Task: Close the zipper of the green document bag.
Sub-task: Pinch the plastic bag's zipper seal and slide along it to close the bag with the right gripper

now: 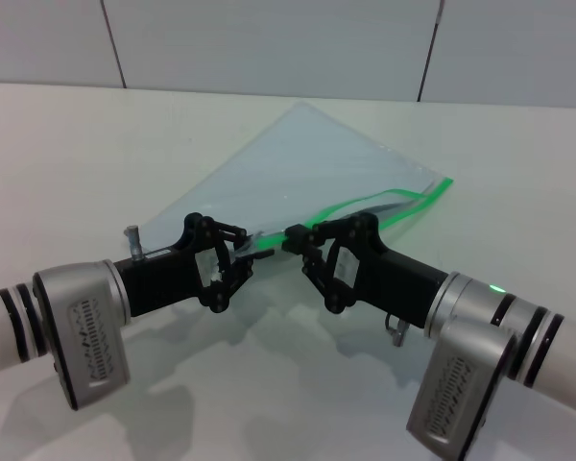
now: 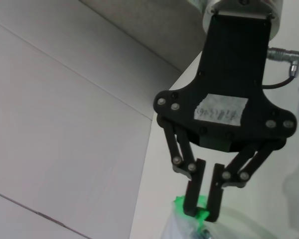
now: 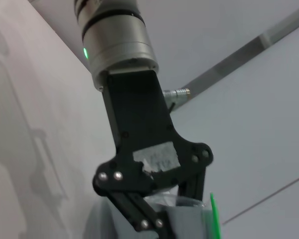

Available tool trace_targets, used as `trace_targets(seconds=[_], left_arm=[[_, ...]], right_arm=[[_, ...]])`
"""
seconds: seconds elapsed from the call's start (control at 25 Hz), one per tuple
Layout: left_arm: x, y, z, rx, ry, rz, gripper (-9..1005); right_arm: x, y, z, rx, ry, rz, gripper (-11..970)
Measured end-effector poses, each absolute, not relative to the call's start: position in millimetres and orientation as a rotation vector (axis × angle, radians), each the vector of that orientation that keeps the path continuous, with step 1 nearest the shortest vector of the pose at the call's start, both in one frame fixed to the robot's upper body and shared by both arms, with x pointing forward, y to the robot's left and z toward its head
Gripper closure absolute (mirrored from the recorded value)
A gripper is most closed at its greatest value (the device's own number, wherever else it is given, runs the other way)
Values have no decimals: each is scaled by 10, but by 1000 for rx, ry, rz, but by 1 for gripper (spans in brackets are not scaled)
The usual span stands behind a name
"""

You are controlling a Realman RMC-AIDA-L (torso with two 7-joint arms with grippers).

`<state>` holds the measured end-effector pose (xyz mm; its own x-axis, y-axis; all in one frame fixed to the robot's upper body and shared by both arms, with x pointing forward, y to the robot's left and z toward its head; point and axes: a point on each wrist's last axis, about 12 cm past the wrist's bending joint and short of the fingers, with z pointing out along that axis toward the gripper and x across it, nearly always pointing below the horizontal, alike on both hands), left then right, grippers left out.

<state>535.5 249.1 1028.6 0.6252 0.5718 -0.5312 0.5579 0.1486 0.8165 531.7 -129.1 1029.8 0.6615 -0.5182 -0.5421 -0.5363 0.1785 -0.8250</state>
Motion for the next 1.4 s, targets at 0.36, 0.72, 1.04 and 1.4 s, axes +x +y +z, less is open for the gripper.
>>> trace_targets(seconds=[0.36, 0.72, 1.04, 1.4], left_arm=[[5345, 2494, 10280, 1501, 995, 11, 898], [5342, 2490, 10278, 1507, 992, 8, 895], [5337, 2492, 10275, 1508, 992, 7, 892], [5326, 2475, 10265, 1512, 990, 3, 889]], right_arm=[[5349, -1344, 10296, -1432, 960, -27, 883], [5452, -1482, 10267, -1406, 1040, -97, 881], [5578, -1638, 10246, -1384, 1123, -172, 879], [5744, -1825, 10264, -1328, 1217, -261, 877]])
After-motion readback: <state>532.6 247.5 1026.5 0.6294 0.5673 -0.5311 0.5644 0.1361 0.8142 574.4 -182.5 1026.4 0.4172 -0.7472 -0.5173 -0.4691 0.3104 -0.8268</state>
